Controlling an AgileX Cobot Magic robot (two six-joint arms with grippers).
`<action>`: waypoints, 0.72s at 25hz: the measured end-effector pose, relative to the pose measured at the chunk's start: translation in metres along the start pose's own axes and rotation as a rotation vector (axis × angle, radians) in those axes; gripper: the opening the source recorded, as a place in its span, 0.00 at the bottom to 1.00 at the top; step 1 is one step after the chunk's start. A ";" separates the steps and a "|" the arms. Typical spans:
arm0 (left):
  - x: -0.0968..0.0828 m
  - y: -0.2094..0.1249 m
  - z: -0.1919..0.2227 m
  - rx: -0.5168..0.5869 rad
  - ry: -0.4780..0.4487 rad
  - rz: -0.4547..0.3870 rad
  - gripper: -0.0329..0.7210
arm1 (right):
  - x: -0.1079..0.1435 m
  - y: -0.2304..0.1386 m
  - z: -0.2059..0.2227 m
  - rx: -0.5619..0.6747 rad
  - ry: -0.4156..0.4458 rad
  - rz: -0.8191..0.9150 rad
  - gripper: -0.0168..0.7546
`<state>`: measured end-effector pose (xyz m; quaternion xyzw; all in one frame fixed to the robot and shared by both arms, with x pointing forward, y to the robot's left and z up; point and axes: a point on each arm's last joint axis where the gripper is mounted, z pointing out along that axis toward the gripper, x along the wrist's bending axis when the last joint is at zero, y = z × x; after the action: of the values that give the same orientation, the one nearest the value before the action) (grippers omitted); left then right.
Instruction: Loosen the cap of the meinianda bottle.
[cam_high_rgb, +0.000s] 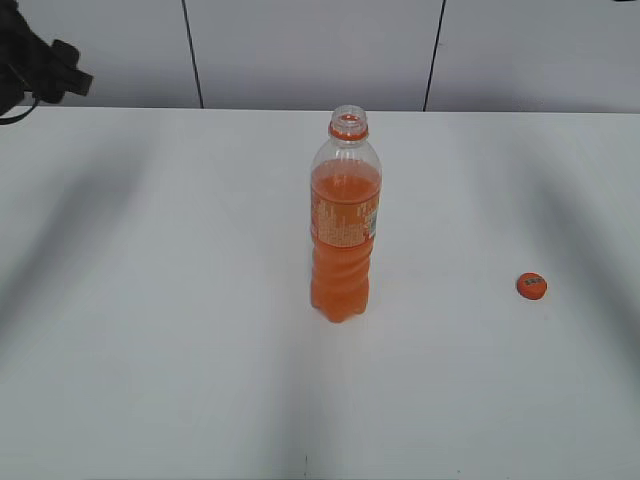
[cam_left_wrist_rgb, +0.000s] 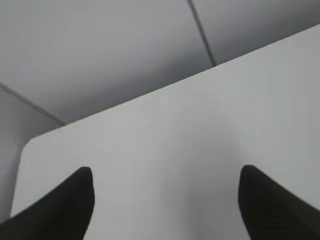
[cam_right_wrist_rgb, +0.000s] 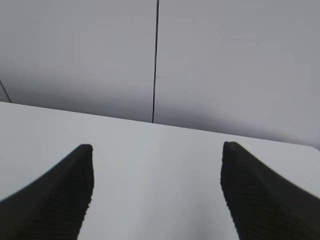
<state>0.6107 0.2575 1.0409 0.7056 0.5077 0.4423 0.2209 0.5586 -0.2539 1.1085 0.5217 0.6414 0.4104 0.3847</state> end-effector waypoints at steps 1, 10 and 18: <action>0.005 -0.002 -0.003 0.029 0.036 -0.014 0.76 | 0.000 0.004 -0.001 -0.007 -0.002 -0.007 0.79; 0.014 -0.014 -0.033 0.290 0.001 0.002 0.76 | -0.003 0.027 -0.012 0.107 -0.008 -0.012 0.79; 0.030 0.028 -0.065 0.440 -0.104 -0.052 0.76 | -0.007 0.051 -0.036 0.305 -0.014 0.008 0.79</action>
<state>0.5726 0.2646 1.1075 0.7453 0.5980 0.2778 0.0991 0.5446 -0.2589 1.1697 0.5794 0.6916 0.3060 0.3040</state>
